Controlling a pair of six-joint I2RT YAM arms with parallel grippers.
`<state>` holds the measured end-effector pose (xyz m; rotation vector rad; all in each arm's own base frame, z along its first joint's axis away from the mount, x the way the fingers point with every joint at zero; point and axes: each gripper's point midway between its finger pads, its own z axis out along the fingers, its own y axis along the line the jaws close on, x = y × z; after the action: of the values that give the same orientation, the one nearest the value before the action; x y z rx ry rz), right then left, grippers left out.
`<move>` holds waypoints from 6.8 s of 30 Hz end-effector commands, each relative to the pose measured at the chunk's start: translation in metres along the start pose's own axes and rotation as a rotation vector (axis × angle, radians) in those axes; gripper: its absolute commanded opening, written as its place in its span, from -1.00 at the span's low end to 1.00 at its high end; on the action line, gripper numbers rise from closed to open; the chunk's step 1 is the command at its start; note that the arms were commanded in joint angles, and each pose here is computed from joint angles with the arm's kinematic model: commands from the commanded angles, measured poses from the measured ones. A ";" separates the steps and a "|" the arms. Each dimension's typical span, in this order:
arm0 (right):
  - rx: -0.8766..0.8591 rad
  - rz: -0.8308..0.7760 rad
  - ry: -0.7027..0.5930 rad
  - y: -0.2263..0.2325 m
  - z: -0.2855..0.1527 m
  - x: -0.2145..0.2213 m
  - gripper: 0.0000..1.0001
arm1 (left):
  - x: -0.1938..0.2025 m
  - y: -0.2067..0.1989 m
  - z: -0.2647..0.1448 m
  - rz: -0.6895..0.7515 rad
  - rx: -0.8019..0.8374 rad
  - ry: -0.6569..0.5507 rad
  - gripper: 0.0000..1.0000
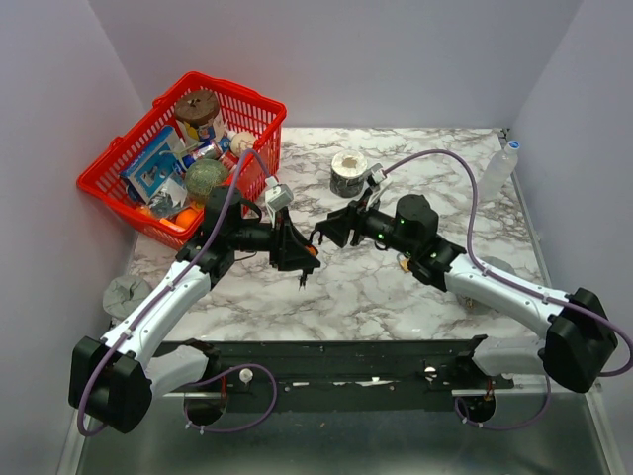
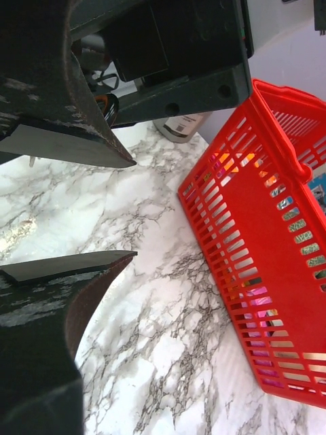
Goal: Unlock with the key
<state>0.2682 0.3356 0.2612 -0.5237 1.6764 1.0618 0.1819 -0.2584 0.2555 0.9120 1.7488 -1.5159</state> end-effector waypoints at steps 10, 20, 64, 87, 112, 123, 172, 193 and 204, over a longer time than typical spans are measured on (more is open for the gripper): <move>0.205 0.084 -0.075 -0.027 -0.005 -0.011 0.29 | -0.007 0.018 -0.001 0.035 -0.128 -0.012 -1.00; 0.067 -0.019 0.012 -0.005 -0.021 0.009 0.03 | -0.005 0.039 -0.001 0.009 -0.215 -0.003 -1.00; 0.272 0.060 0.151 -0.050 -0.018 0.060 0.50 | 0.022 0.133 -0.029 -0.174 -0.738 0.040 -1.00; 0.412 0.001 0.059 -0.067 -0.077 0.049 0.63 | 0.096 0.261 -0.029 -0.457 -1.154 0.483 -1.00; 0.450 -0.021 -0.003 -0.070 -0.104 0.038 0.71 | 0.104 0.331 -0.027 -0.410 -1.277 0.653 0.24; 0.483 -0.016 0.014 -0.076 -0.107 0.044 0.71 | 0.081 0.329 -0.019 -0.358 -1.240 0.560 0.98; 0.766 -0.206 0.685 -0.262 -0.110 0.091 0.51 | -0.067 0.079 -0.017 0.182 -0.747 -0.143 0.98; 0.801 -0.189 0.896 -0.289 -0.120 0.139 -0.15 | -0.055 0.087 -0.007 0.141 -0.729 -0.087 0.98; 0.780 -0.172 0.918 -0.287 -0.120 0.146 -0.36 | -0.055 0.088 -0.008 0.141 -0.739 -0.086 0.98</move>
<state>0.3713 0.1116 0.0251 -0.6256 2.5491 -0.0759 0.2880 -0.2428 0.2517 0.5439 1.9180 -0.6793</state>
